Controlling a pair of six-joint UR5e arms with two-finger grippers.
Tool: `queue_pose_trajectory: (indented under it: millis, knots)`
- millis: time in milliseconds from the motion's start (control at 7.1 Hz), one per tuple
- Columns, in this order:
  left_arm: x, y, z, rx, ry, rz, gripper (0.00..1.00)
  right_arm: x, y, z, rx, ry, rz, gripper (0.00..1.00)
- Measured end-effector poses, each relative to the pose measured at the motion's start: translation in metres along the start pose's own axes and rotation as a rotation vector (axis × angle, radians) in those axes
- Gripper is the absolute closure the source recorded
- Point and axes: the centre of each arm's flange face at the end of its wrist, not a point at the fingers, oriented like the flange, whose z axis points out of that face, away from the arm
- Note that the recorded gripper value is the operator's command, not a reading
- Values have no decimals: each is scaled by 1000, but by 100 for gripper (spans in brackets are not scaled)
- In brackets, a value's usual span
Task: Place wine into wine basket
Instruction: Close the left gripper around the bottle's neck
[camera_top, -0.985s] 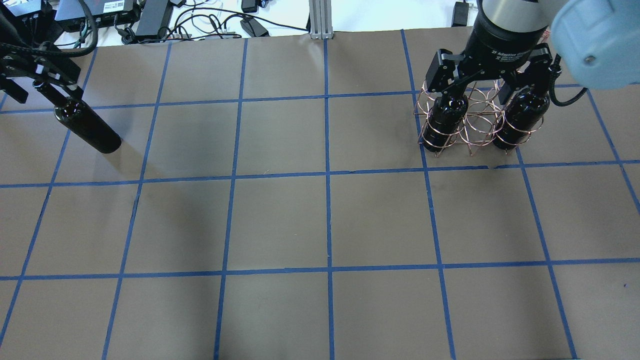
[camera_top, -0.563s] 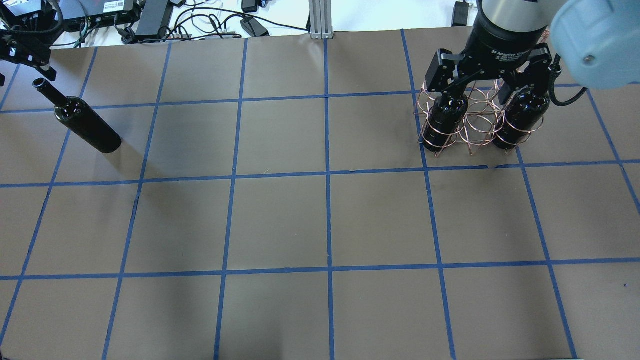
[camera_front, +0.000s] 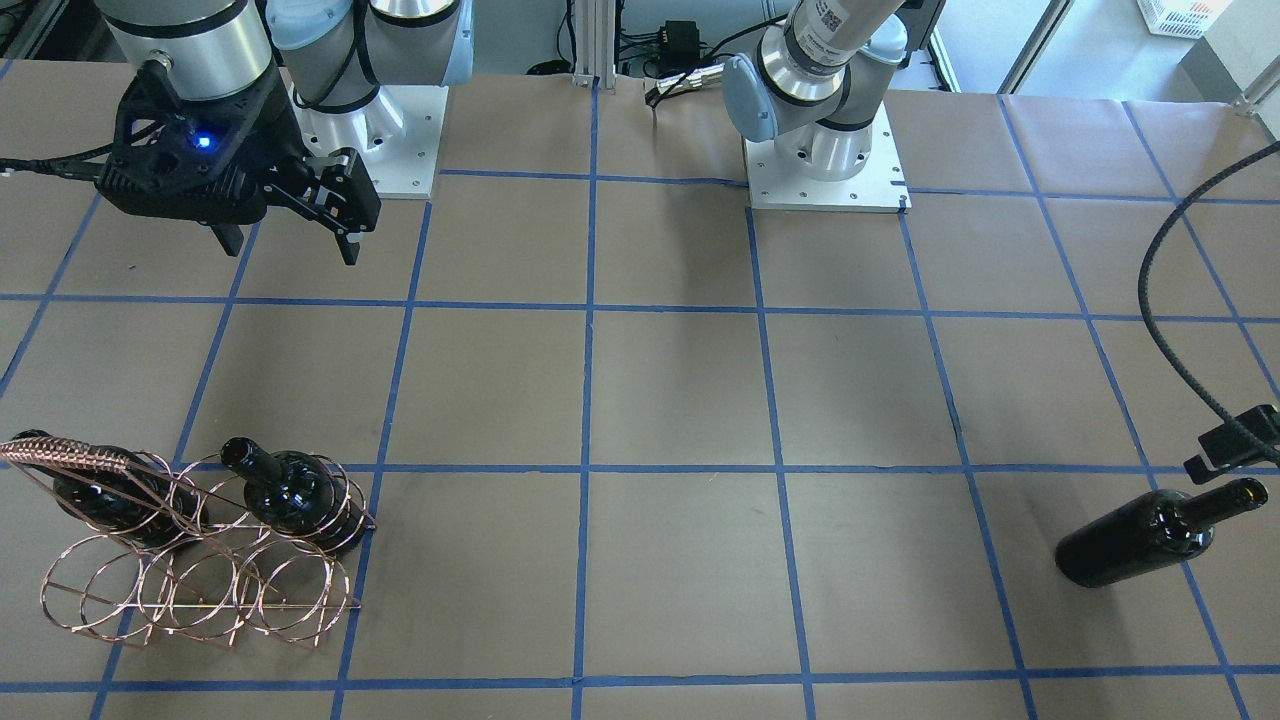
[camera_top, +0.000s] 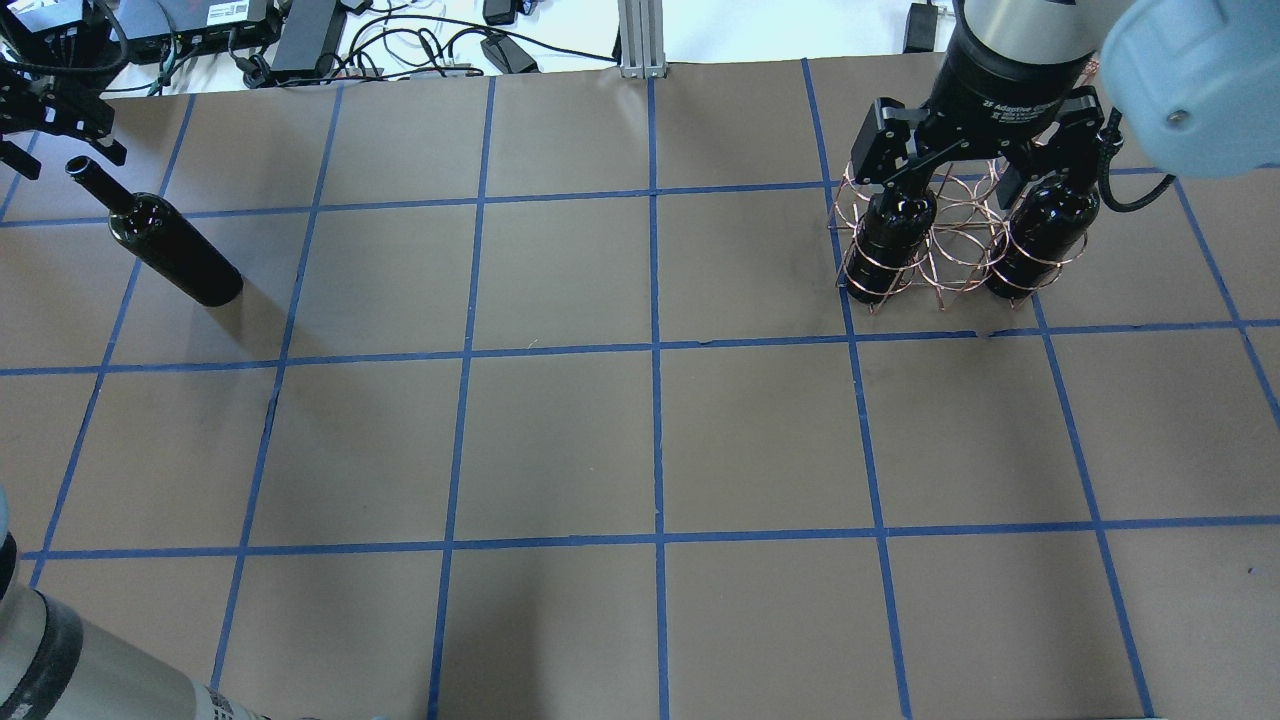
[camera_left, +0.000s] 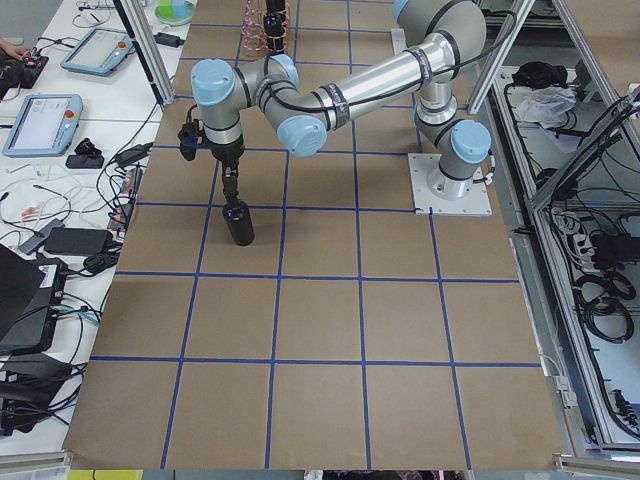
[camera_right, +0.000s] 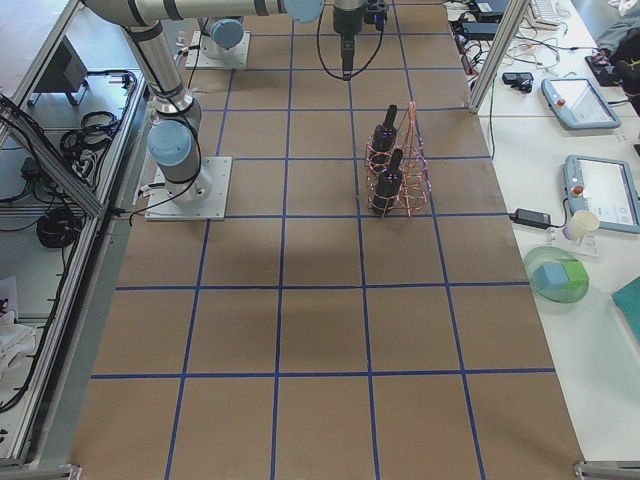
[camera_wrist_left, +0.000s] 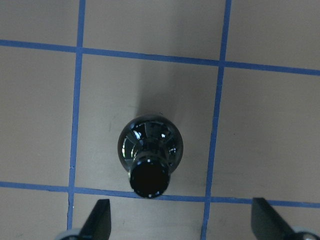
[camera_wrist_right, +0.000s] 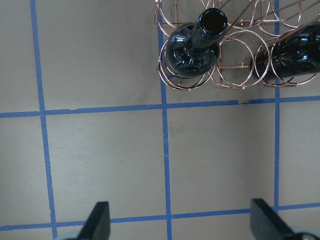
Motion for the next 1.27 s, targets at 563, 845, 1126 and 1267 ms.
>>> queue_pose_trajectory:
  millis: [563,845,1126,1267]
  knots:
    - [-11,-18,36,8,-2,3,7,0,0,0,0,0,0,0]
    - [-11,-19,41,4,-1,2,12,0,0,0,0,0,0,0]
    - [-11,-17,43,-1,-1,2,31,0,0,0,0,0,-1,0]
    - [-11,-17,44,-3,-3,2,38,0,0,0,0,0,-1,0]
